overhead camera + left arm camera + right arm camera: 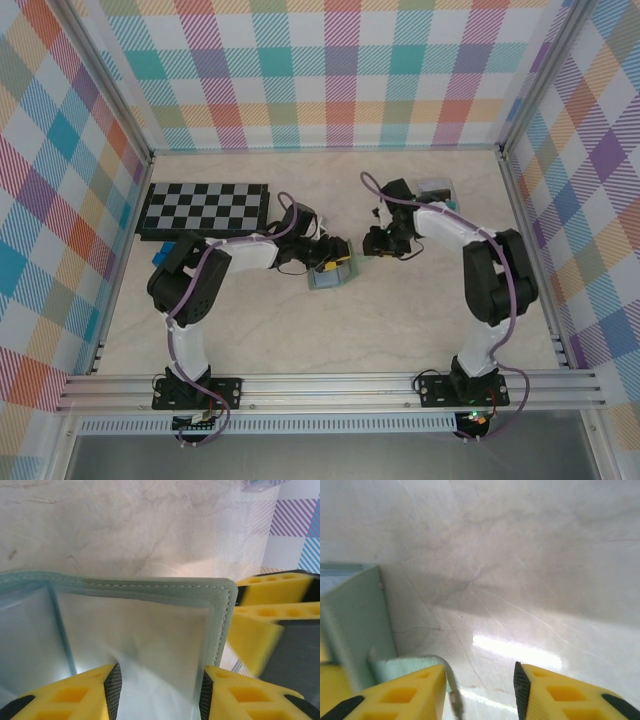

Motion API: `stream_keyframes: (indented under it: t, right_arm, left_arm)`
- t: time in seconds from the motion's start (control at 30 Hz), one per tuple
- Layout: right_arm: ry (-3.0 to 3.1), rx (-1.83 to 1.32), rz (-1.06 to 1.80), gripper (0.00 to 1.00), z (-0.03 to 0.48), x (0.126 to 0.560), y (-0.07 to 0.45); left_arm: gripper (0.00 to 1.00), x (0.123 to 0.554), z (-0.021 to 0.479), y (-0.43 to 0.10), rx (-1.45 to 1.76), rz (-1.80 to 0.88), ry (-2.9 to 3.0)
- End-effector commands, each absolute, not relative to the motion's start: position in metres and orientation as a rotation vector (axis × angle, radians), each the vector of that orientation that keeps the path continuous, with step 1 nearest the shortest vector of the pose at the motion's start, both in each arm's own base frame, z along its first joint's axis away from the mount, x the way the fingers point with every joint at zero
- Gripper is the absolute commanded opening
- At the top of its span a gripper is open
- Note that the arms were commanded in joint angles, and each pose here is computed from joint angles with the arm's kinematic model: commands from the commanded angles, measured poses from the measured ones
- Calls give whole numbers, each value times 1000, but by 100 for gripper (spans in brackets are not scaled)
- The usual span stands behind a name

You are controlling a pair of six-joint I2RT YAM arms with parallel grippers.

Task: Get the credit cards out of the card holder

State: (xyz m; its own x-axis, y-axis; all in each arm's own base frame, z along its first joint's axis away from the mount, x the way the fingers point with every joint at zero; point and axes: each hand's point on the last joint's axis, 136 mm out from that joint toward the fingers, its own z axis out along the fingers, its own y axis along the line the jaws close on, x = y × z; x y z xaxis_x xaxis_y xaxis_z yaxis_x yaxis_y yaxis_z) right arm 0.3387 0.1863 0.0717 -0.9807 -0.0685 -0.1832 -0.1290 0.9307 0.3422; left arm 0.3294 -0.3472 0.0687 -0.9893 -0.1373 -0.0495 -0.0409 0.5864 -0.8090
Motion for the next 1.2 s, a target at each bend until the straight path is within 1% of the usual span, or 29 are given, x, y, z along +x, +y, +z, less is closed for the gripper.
stream_keyframes:
  t: [0.0,0.07,0.2,0.33,0.43,0.57,0.63,0.73,0.87,0.97,1.03,1.1,1.17]
  right_arm:
    - [2848,-138,573,46,105,335,180]
    - [2811,-150,612,48,118,335,183]
    - [2769,-201,692,47,133,333,192]
    - [2785,-224,740,44,129,334,199]
    - [2809,-226,791,37,118,336,206]
    - [2838,-236,870,19,105,340,221]
    - [2847,-252,894,14,100,341,228]
    - [2879,-259,908,10,88,342,236]
    - [2935,-257,901,10,67,342,240]
    - [2966,-251,867,10,55,344,237]
    - [2983,-247,847,10,48,344,236]
    - [2999,-240,835,10,42,345,235]
    - [3010,-235,824,11,37,345,234]
  left_arm:
    - [47,332,73,-361,-121,-1394,2695]
    - [49,333,67,-362,-133,-1374,2709]
    - [56,336,50,-361,-166,-1290,2760]
    - [55,337,40,-358,-197,-1245,2781]
    - [48,337,35,-354,-216,-1206,2798]
    - [32,336,30,-352,-227,-1175,2818]
    - [26,335,27,-351,-231,-1158,2829]
    - [20,334,27,-351,-234,-1146,2836]
    - [14,336,36,-351,-226,-1139,2825]
    - [13,340,55,-348,-215,-1110,2799]
    - [14,342,66,-340,-222,-1044,2788]
    - [19,343,75,-329,-218,-961,2782]
    - [27,338,79,-315,-207,-864,2798]
